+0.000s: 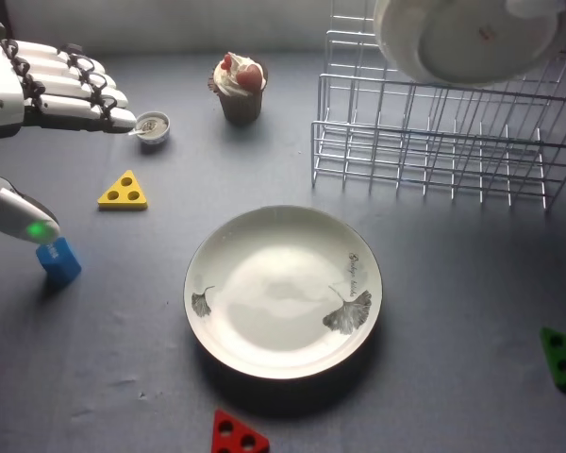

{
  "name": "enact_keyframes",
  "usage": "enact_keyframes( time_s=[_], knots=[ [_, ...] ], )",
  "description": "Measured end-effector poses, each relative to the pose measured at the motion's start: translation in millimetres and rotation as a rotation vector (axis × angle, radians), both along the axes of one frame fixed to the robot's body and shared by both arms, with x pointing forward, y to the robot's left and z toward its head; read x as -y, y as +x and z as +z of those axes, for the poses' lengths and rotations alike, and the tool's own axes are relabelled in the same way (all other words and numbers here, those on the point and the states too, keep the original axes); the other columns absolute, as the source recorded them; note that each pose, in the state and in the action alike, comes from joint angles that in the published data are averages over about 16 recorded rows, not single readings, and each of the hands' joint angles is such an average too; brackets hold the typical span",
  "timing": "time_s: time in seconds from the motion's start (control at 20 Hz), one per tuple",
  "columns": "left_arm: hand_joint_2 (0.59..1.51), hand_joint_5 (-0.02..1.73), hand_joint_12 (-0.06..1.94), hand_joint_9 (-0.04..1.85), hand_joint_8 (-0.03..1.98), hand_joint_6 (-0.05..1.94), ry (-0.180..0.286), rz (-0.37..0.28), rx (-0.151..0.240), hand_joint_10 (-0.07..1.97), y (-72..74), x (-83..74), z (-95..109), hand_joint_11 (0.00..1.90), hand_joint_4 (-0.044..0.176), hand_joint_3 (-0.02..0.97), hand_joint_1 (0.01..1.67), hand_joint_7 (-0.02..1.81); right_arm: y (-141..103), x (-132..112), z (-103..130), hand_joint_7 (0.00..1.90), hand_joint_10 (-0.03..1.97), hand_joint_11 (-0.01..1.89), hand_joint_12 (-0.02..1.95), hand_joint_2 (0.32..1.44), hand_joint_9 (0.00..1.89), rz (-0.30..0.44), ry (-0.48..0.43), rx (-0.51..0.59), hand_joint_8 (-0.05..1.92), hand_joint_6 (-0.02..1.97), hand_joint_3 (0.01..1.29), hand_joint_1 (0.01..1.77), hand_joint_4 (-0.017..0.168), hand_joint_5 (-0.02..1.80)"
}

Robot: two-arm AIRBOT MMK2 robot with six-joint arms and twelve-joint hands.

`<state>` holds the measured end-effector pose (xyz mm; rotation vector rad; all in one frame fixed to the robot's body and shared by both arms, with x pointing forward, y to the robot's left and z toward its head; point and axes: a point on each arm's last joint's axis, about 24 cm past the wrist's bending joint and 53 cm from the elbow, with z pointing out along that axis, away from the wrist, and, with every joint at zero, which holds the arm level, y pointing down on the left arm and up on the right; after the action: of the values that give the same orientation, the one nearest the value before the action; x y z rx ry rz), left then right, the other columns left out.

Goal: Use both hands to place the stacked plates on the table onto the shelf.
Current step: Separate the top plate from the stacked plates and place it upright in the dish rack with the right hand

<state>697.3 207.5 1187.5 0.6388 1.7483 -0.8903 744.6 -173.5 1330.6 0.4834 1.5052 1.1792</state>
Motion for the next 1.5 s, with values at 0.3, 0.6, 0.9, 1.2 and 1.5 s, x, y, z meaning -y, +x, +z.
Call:
enact_keyframes(
  time_s=[0.3,0.6,0.9,1.2,1.5],
  knots=[
    [0.963,0.16,0.02,0.16,0.00,0.01,0.002,0.006,0.003,0.02,2.1,-1.9,0,0.18,0.002,-0.003,0.02,0.18,10,-1,-2,1.05,0.72,0.97,1.39,0.91,1.14,0.000,0.013,-0.020,0.72,0.88,0.01,1.47,-0.008,0.91],
    [0.966,0.17,0.02,0.17,0.00,0.01,0.005,0.011,0.005,0.01,4.3,-3.1,0,0.18,0.002,-0.004,0.02,0.17,16,-3,-2,1.03,0.73,0.97,1.39,0.91,1.13,-0.002,0.012,-0.023,0.74,0.87,0.01,1.47,-0.008,0.91],
    [0.968,0.18,0.02,0.18,0.00,0.01,0.007,0.015,0.009,0.02,6.7,-4.1,0,0.20,0.002,-0.004,0.02,0.18,21,-2,-15,1.02,0.76,0.96,1.40,0.91,1.12,-0.010,-0.003,-0.042,0.74,0.93,0.01,1.47,-0.008,0.88],
    [0.969,0.18,0.02,0.18,0.00,0.01,0.007,0.012,0.014,0.01,7.6,-2.8,2,0.21,0.002,-0.003,0.02,0.19,25,-1,-30,1.03,0.77,0.96,1.40,0.92,1.11,-0.018,-0.019,-0.065,0.71,0.98,0.01,1.47,-0.007,0.87],
    [0.969,0.18,0.02,0.19,0.00,0.01,0.009,0.010,0.018,0.01,8.2,-2.2,2,0.21,0.002,-0.003,0.02,0.19,32,1,-44,1.03,0.75,0.96,1.39,0.93,1.11,-0.029,-0.032,-0.091,0.69,1.00,0.01,1.47,-0.007,0.86]
  ],
)
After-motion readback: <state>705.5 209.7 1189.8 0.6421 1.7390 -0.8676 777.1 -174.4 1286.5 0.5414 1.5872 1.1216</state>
